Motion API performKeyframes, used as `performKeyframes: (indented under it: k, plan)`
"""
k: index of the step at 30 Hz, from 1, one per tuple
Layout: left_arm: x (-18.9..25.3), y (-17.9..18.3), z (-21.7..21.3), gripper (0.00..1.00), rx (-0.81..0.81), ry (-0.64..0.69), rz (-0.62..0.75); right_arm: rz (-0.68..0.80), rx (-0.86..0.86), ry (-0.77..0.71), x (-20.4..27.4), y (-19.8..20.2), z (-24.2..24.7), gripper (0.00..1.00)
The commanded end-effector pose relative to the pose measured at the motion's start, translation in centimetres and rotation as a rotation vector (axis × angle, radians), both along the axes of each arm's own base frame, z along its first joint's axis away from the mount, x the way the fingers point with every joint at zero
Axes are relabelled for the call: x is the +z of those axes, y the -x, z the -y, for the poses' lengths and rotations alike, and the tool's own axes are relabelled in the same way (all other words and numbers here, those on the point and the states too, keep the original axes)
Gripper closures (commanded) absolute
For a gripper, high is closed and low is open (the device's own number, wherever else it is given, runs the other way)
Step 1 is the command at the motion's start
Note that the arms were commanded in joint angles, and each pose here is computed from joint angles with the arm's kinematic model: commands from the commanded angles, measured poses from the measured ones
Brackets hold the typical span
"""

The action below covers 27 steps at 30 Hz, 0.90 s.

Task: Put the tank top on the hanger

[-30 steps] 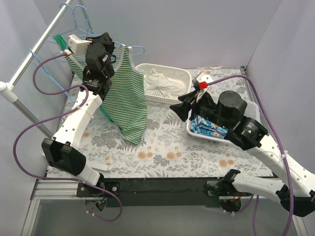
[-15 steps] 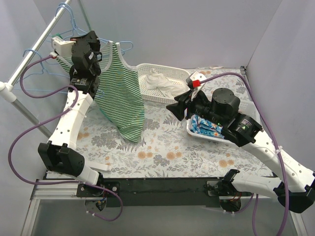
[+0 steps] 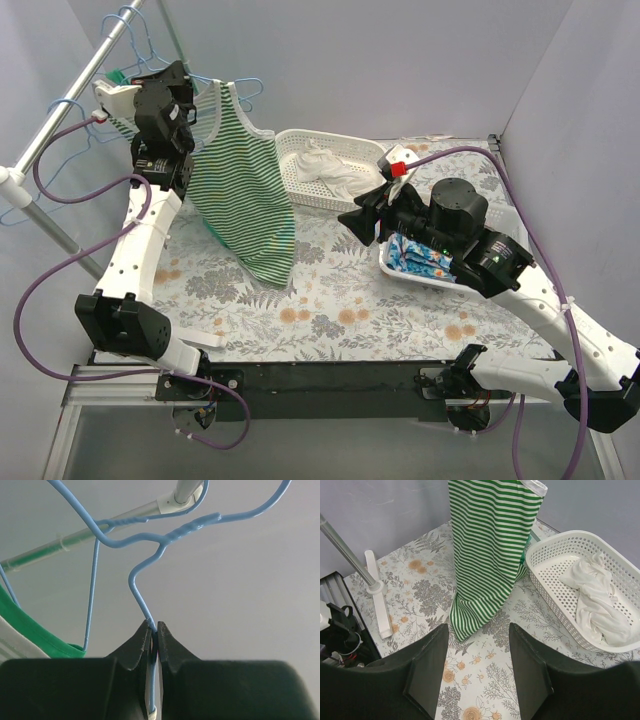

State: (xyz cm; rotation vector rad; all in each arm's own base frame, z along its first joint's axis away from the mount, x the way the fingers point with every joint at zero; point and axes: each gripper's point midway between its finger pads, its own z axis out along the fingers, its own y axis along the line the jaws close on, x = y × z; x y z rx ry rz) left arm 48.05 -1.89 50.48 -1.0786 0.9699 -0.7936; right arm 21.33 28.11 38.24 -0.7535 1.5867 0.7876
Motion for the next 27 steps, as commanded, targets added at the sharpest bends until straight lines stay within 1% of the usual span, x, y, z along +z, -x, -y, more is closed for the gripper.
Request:
performKeyframes:
  k: [1,2,3,6,7,9,10,12,13,16,17,18,19,20,22,27]
  plan:
    - [2.3,2.4,-0.4,1.00,-0.014,0.043,0.066,0.047,0.012,-0.054,2.6,0.4,0.0,0.41]
    - [2.3,2.7,-0.6,0.98,-0.010,0.052,0.069,0.046,0.012,-0.054,2.6,0.4,0.1,0.41]
    - [1.4,2.6,-0.7,0.95,-0.010,0.054,0.053,0.045,0.012,-0.053,2.5,0.4,0.1,0.41]
    - [1.0,3.1,-0.9,0.92,-0.013,0.043,0.049,0.039,0.013,-0.050,2.2,0.6,0.2,0.41]
    - [0.5,3.0,-0.8,0.88,-0.016,0.031,0.038,0.039,0.011,-0.052,2.2,0.6,0.2,0.41]
    - [0.9,3.6,-0.6,0.80,-0.027,-0.005,0.044,0.041,0.011,-0.052,2.3,0.7,0.3,0.41]
    - [0.5,3.6,-0.6,0.73,-0.030,-0.020,0.036,0.041,0.011,-0.052,2.2,0.6,0.3,0.41]
    - [0.1,3.9,-0.1,0.63,-0.050,-0.067,0.009,0.040,0.015,-0.051,2.2,0.7,0.3,0.41]
    - [0.3,4.3,0.0,0.54,-0.055,-0.084,0.009,0.041,0.016,-0.052,2.2,0.8,0.3,0.41]
    - [-0.4,5.0,0.5,0.42,-0.085,-0.148,-0.013,0.037,0.014,-0.049,1.9,0.8,0.4,0.41]
    - [-0.8,5.1,0.7,0.36,-0.094,-0.168,-0.024,0.039,0.015,-0.050,1.9,0.8,0.4,0.41]
    - [-1.6,5.1,0.9,0.33,-0.104,-0.216,-0.061,0.041,0.015,-0.050,1.9,0.8,0.4,0.41]
    - [-1.7,5.3,1.4,0.31,-0.130,-0.242,-0.067,0.037,0.015,-0.047,1.7,0.8,0.4,0.40]
    - [-1.8,5.5,1.7,0.26,-0.148,-0.267,-0.074,0.039,0.015,-0.050,1.8,0.8,0.5,0.40]
    - [-2.4,5.9,2.8,0.23,-0.211,-0.342,-0.094,0.043,0.015,-0.051,1.9,0.9,0.5,0.40]
    - [-3.8,7.6,5.1,0.16,-0.338,-0.447,-0.129,0.042,-0.012,-0.061,1.7,0.7,0.9,0.40]
